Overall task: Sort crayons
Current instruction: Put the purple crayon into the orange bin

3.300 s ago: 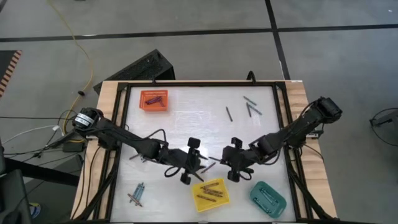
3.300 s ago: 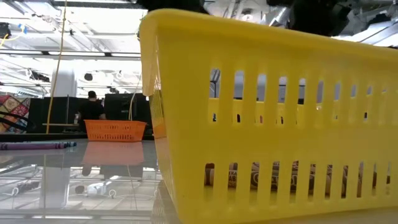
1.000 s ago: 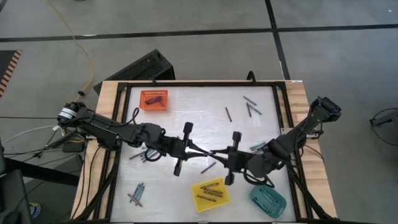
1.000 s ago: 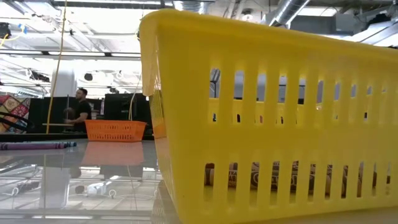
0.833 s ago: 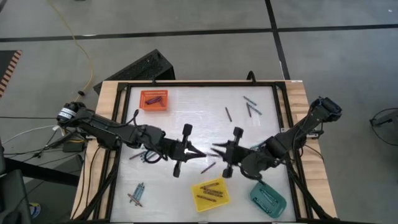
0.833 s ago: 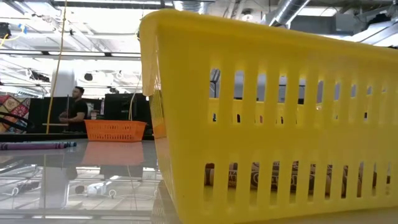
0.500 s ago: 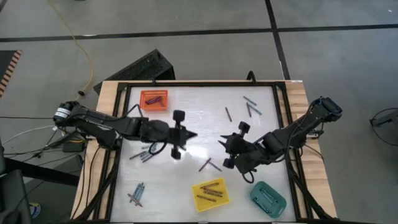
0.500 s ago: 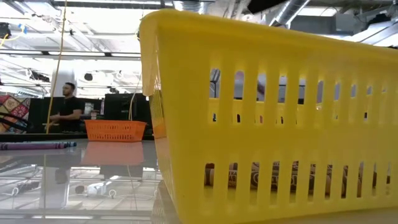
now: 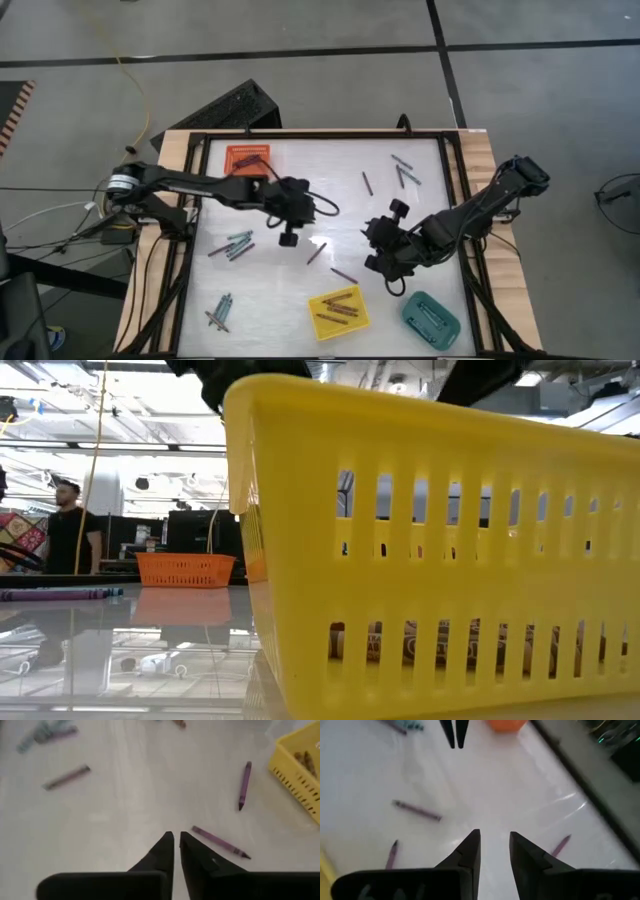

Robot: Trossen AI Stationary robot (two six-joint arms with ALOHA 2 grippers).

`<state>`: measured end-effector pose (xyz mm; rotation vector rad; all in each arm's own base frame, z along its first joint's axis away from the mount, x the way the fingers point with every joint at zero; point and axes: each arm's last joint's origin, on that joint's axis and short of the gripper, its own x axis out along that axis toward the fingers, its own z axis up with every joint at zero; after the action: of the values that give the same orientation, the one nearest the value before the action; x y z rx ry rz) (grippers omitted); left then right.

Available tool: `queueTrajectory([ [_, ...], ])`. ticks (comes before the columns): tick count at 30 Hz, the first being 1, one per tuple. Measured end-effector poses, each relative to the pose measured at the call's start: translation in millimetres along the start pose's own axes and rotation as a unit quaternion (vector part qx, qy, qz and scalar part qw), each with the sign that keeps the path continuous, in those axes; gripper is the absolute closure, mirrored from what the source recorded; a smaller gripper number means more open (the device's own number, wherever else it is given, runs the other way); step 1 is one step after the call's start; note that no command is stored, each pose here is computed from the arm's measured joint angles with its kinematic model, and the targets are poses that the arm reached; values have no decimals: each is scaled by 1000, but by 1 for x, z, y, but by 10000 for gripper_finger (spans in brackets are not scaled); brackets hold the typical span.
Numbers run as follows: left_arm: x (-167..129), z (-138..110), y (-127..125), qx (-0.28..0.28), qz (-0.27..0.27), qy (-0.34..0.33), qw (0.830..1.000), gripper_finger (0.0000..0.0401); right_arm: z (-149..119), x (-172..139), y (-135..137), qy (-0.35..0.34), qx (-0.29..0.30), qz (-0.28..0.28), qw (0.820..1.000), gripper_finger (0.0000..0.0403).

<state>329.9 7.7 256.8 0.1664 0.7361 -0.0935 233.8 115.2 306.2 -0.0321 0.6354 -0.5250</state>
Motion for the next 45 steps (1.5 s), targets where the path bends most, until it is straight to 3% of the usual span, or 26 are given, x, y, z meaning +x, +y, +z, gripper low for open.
queueTrajectory([
  [8,54,-21,-30,-107,-8,86,990,291,-18,10,2,24,16,2,1000,300],
  [17,63,-25,-80,-114,93,97,984,280,-21,6,5,20,14,9,1000,300],
  [23,67,-48,-69,-166,129,131,969,280,-20,5,7,16,18,13,1000,300],
  [29,77,-76,-58,-241,69,121,960,280,-20,3,10,10,22,22,999,300],
  [33,77,-87,-58,-242,84,127,958,284,-20,3,10,9,22,23,999,300],
  [37,77,-93,-59,-233,100,138,957,315,-20,3,10,9,22,23,999,300],
  [45,84,-102,-66,-139,96,174,970,393,-19,4,10,7,25,21,999,300],
])
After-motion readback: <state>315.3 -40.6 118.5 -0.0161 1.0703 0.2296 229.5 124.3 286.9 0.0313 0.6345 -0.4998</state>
